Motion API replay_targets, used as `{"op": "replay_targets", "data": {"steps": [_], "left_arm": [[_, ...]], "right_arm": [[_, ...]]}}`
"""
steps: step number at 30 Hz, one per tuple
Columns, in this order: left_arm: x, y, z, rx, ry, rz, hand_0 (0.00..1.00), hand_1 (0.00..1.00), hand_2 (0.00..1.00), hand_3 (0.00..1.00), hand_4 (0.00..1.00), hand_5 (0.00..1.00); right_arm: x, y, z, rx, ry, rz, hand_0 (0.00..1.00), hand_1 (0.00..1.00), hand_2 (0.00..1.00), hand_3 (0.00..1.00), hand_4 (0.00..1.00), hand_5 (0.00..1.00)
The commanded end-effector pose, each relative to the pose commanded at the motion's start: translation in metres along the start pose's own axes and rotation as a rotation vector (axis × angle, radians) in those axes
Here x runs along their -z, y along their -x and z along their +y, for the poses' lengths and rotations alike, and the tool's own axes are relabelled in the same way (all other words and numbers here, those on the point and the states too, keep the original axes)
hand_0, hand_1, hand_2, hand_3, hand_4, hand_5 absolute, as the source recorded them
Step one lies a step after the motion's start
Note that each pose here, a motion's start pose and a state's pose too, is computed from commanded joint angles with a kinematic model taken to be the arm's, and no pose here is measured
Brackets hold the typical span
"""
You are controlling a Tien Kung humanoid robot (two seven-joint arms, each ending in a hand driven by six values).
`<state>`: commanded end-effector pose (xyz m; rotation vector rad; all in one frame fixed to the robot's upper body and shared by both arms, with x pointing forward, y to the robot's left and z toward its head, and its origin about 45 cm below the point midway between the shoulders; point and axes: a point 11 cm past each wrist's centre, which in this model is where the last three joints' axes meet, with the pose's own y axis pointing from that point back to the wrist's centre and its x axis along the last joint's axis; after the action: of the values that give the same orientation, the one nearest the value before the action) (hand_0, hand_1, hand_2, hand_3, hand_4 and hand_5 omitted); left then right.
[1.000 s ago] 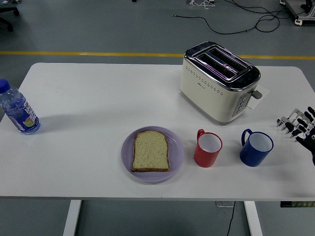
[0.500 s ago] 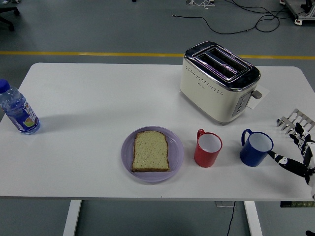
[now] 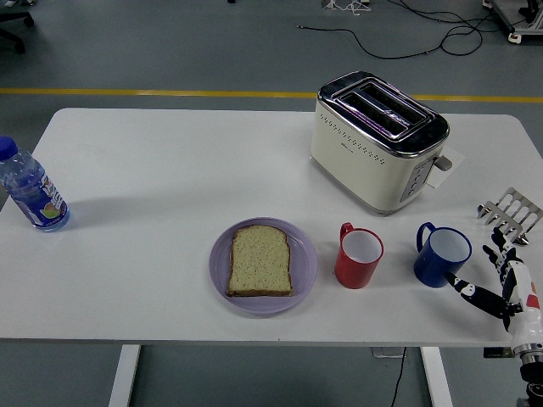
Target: Pick up the cup,pour liquid into bread,place the cup on the desk
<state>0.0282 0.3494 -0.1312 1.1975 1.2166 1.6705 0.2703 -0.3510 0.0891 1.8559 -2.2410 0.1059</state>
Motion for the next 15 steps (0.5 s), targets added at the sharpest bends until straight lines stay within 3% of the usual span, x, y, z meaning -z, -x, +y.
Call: {"op": "replay_targets", "data": {"steps": [15], "left_arm": [[-0.001,0.000,0.000,0.002,0.003,0.007,0.633,0.646,0.658,0.510,0.235,0.845]], "right_arm": [[-0.006,0.023,-0.006,0.034,0.041,-0.021,0.950,0.874,0.968,0.998,0.998,0.089]]}}
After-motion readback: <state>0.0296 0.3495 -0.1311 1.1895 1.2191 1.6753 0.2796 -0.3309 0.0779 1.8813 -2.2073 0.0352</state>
